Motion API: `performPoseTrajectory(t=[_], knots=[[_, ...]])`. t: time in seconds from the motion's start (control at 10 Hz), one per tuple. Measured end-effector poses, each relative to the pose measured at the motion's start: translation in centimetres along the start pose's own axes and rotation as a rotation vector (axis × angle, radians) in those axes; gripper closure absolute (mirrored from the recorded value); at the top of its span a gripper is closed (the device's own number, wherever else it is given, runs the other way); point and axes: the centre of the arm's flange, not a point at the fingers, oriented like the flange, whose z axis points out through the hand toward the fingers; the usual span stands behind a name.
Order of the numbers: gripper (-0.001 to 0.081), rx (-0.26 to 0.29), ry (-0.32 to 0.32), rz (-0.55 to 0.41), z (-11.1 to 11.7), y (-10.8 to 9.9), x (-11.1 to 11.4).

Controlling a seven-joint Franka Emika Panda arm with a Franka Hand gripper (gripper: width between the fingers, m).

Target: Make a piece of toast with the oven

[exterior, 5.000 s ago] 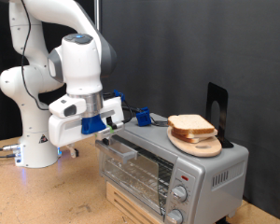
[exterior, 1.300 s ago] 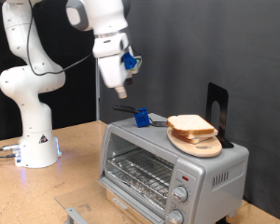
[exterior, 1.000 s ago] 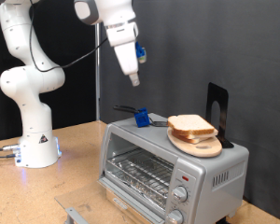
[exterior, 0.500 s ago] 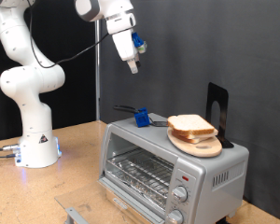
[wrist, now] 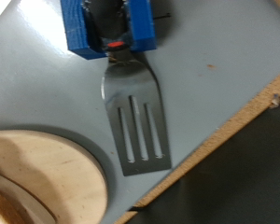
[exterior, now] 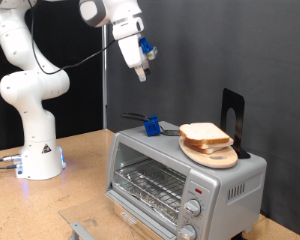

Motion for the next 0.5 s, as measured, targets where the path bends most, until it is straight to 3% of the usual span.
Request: performPoseTrajectory(t=[0.5], knots=[[-0.0002,-0.037,-0.022,-0.048,5.6,0.3,-0.4]])
